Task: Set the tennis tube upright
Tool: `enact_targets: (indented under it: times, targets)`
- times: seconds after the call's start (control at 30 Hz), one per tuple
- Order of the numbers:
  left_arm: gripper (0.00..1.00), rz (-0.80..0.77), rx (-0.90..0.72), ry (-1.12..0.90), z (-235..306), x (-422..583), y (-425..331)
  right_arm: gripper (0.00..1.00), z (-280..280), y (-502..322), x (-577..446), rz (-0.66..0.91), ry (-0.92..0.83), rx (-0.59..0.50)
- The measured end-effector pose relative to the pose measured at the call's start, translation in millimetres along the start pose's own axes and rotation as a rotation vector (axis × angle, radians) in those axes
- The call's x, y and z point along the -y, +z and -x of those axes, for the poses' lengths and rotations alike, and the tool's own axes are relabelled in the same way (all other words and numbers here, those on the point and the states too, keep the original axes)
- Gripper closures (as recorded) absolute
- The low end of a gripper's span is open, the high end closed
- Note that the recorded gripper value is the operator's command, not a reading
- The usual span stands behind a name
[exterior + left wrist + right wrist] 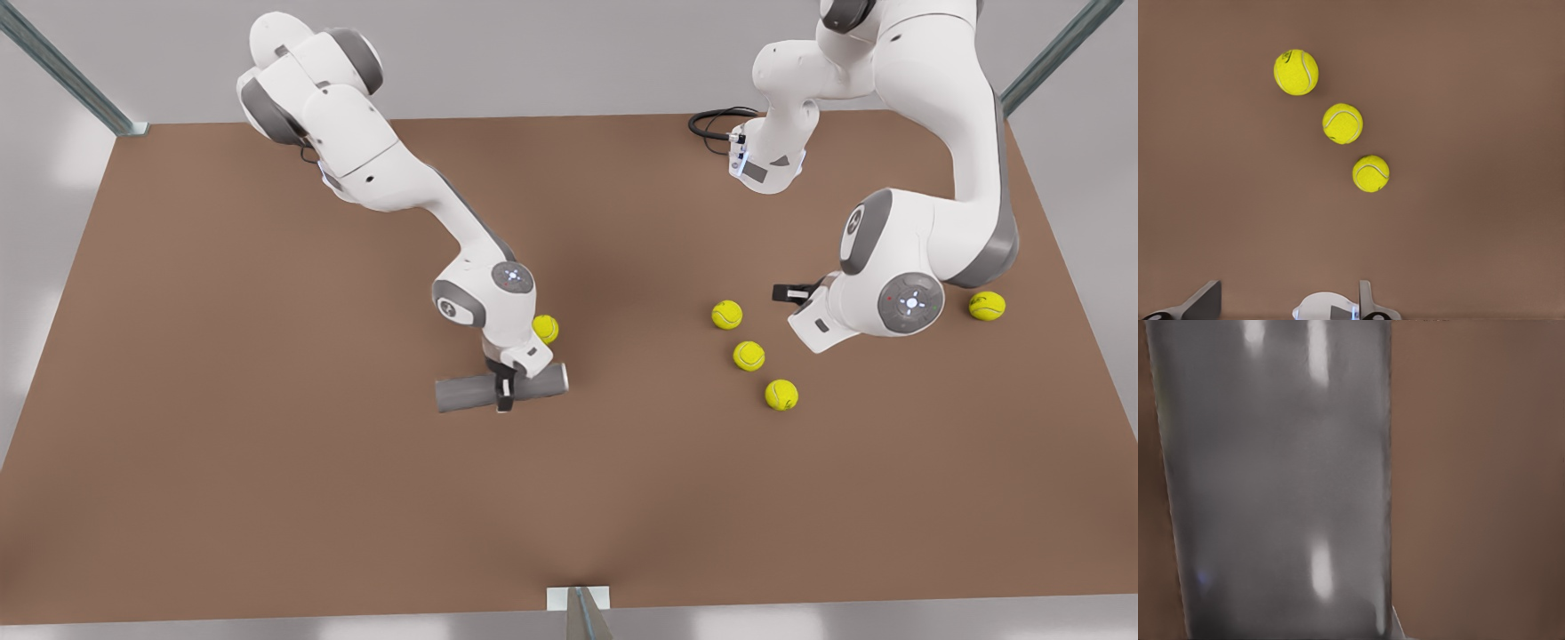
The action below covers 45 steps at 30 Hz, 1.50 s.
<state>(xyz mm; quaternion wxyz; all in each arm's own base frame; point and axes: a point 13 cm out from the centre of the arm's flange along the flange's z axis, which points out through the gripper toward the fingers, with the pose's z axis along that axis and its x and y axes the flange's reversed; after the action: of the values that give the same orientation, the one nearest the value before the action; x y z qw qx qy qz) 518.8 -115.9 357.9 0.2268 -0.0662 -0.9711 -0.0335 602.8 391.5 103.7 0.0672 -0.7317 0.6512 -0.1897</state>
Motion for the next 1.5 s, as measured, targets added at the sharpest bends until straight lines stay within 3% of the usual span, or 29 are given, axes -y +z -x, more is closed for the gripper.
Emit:
enact_targets:
  times: [0.1,0.33,0.73,0.77,0.8,0.83,1.07,1.3,1.4,1.5]
  targets:
    - [0.00,0.000,-0.003,0.001,1,0,1,0.36,8,16,17,-0.013,0.024,0.025]
    - [0.00,-0.001,-0.019,-0.001,3,-3,8,0.36,18,40,7,0.099,0.270,0.079]
    - [0.00,-0.012,-0.023,-0.015,9,-11,14,0.34,46,65,-23,0.144,0.354,0.080]
    - [0.00,-0.013,-0.022,-0.016,9,-12,13,0.28,47,65,-23,0.143,0.360,0.081]
    - [0.00,-0.014,-0.021,-0.017,10,-12,14,0.06,47,65,-23,0.142,0.366,0.081]
    - [0.00,-0.016,-0.018,-0.017,10,-13,13,0.00,47,64,-22,0.138,0.372,0.080]
    - [0.00,-0.030,-0.009,-0.020,14,-12,20,0.00,45,57,-14,0.133,0.423,0.088]
    - [0.00,-0.122,0.123,0.002,36,14,-15,0.00,49,37,-15,0.128,0.431,0.095]
    - [0.00,-0.129,0.151,0.043,41,40,-23,0.00,49,-2,-18,0.120,0.420,0.106]
    - [0.00,-0.123,0.170,0.090,46,71,-22,0.00,38,-94,7,0.072,0.429,0.121]
